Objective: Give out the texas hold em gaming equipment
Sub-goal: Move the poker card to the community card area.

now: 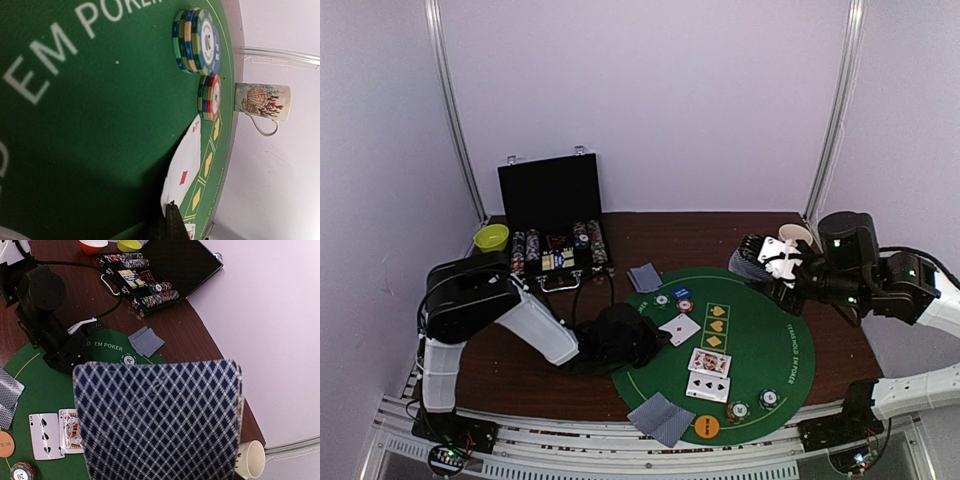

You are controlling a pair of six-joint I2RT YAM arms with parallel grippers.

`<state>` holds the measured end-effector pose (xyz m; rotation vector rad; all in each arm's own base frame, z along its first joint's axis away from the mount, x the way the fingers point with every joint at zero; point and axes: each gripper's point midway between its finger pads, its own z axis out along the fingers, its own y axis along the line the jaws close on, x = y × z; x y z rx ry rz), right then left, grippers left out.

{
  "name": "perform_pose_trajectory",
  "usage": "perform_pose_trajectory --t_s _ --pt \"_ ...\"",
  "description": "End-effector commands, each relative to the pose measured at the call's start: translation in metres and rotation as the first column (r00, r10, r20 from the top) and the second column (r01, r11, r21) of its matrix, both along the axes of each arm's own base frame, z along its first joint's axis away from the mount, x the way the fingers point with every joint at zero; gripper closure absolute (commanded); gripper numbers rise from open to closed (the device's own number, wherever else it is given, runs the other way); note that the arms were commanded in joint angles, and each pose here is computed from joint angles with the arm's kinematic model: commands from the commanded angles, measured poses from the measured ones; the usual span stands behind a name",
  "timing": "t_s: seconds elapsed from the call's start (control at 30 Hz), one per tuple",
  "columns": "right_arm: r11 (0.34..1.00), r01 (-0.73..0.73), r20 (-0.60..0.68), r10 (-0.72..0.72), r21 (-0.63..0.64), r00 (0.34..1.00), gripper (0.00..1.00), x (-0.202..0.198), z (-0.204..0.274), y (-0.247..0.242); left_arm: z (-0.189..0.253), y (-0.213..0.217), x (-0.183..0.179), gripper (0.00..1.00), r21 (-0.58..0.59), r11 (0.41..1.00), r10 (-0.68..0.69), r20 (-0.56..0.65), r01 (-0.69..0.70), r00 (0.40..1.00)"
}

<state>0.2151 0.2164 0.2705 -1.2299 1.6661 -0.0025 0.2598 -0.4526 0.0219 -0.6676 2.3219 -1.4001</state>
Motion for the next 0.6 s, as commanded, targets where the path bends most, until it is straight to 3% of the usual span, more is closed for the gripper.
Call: perform_pose_trajectory --t_s 0.0,0.13,0.3,0.4,0.5,0.57 --pt "0.999 0.018 0.020 -0.019 0.047 1.000 0.55 -0.001 0.020 -0.005 -0.036 0.025 0.004 1.00 0.095 0.995 -0.003 -0.009 0.003 1.000" --pt "0.999 0.021 0.017 -0.022 0.040 1.000 0.55 -0.001 0.018 -0.006 0.000 -0.002 0.000 1.00 0.076 0.985 -0.166 0.126 0.158 0.978" --pt "0.999 0.026 0.008 -0.026 0.039 1.000 0.55 -0.002 0.018 -0.007 0.040 -0.016 0.002 1.00 0.100 0.940 -0.342 0.286 0.327 0.895" --pt "0.999 0.022 0.003 -0.022 0.039 1.000 0.55 -0.003 0.018 -0.008 0.057 -0.021 -0.001 1.00 0.168 0.890 -0.455 0.378 0.424 0.806" --pt "0.999 0.024 0.000 -0.024 0.037 1.000 0.55 -0.003 0.017 -0.008 0.062 -0.038 -0.010 1.00 0.272 0.796 -0.604 0.405 0.540 0.686" --pt "0.999 0.023 -0.001 -0.023 0.035 1.000 0.55 -0.003 0.016 -0.008 0.072 -0.051 -0.017 1.00 0.279 0.743 -0.661 0.449 0.608 0.601"
